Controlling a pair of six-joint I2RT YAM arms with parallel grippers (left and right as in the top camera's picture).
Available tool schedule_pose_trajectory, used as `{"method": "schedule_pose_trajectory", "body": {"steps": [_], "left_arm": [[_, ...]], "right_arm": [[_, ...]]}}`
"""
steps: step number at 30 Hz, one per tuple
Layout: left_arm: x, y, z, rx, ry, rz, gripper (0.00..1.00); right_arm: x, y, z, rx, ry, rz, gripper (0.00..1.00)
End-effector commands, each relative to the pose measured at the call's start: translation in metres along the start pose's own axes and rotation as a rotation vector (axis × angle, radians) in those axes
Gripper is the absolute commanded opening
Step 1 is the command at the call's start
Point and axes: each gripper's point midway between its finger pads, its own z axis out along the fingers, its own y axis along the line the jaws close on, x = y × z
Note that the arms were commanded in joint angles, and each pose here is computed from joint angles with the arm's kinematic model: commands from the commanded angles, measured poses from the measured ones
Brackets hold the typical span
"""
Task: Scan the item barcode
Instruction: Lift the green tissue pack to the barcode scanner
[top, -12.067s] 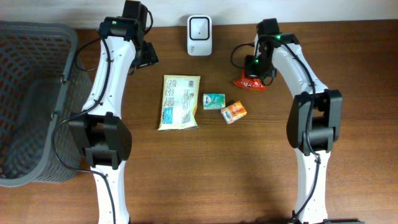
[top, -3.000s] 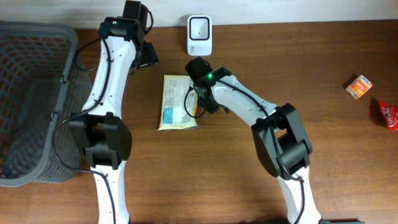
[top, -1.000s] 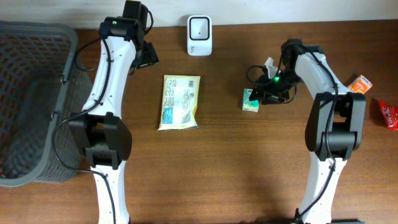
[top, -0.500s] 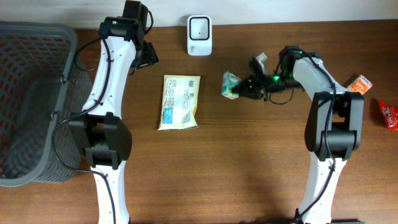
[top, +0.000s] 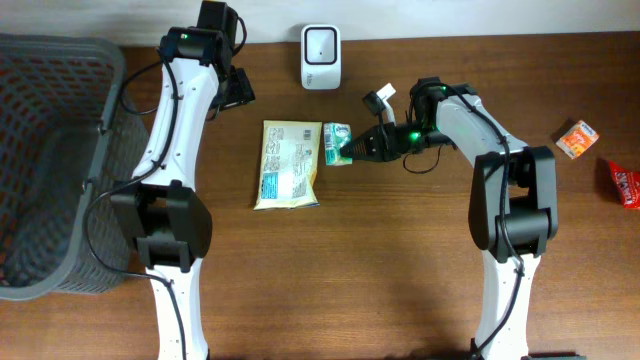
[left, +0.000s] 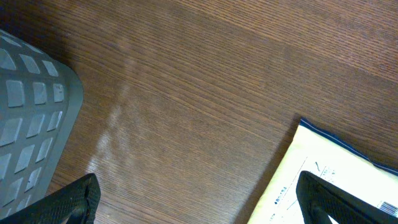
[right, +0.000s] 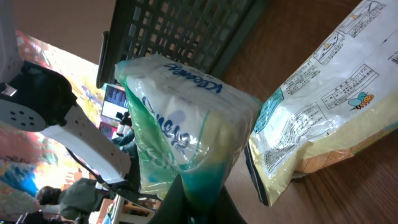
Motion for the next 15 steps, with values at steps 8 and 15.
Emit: {"method": "schedule_pose_trajectory", "body": {"steps": [8,15], "left_arm": [[-0.003,0.002,-0.011,0.002,-0.024,-0.014,0.99],[-0.003,0.002,-0.011,0.002,-0.024,-0.014,0.99]], "right_arm": [[-0.022,-0.026,-0.011,0.281,0.072,0.154,0.04],[-0.141,-0.067,-0.117,1.366,-0.220,0.035,0.04]]}}
